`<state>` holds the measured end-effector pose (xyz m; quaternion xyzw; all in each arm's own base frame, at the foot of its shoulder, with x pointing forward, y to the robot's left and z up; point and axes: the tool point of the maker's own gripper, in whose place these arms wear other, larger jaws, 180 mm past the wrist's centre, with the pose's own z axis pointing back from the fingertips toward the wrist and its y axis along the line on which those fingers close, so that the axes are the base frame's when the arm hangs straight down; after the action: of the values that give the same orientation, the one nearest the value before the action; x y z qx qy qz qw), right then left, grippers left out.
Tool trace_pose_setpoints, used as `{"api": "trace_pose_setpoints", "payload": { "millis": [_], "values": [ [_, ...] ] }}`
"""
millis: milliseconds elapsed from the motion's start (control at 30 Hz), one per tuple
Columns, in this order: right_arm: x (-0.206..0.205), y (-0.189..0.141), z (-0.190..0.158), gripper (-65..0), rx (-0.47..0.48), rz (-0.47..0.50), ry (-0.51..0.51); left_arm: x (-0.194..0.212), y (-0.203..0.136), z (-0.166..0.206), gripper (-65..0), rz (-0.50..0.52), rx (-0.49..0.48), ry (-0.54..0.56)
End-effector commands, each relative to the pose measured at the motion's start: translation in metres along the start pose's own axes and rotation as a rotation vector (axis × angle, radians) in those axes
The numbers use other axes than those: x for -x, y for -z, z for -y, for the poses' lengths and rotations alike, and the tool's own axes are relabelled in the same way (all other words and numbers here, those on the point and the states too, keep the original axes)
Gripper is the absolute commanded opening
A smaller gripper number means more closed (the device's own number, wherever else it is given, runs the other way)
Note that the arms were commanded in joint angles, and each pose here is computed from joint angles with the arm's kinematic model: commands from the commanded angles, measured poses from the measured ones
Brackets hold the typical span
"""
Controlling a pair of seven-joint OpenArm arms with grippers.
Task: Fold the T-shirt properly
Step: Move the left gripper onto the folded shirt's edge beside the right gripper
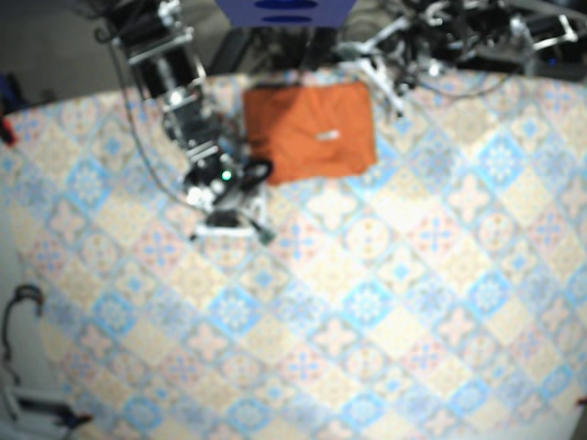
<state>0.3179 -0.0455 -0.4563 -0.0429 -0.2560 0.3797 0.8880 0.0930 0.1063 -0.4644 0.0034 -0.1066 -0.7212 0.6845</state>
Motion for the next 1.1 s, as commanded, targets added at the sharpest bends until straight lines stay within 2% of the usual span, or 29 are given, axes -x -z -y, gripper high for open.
{"api": "trace_pose_setpoints", "payload": {
  "millis": [0,433,567,867,1067],
  "values": [
    [-0.021,-0.004,0.013,-49.1,0.028,0.06,-0.001,-0.01,-0.004,-0.012,-65.0,0.032,-0.034,0.001],
    [-0.015,0.003,0.01,-49.1,0.015,0.044,-0.002,-0.037,-0.003,-0.036,-65.0,0.088,-0.083,-0.002],
    [-0.025,0.001,0.017,-49.1,0.027,0.061,-0.01,-0.046,-0.002,-0.037,-65.0,0.106,-0.085,0.006],
    [-0.025,0.002,0.016,-49.1,0.023,0.06,-0.012,-0.047,-0.002,-0.035,-65.0,0.109,-0.077,0.005],
    [-0.008,0.014,0.006,-49.1,-0.008,0.008,-0.013,-0.044,-0.001,-0.016,-65.0,0.102,-0.04,0.002]
  ]
}}
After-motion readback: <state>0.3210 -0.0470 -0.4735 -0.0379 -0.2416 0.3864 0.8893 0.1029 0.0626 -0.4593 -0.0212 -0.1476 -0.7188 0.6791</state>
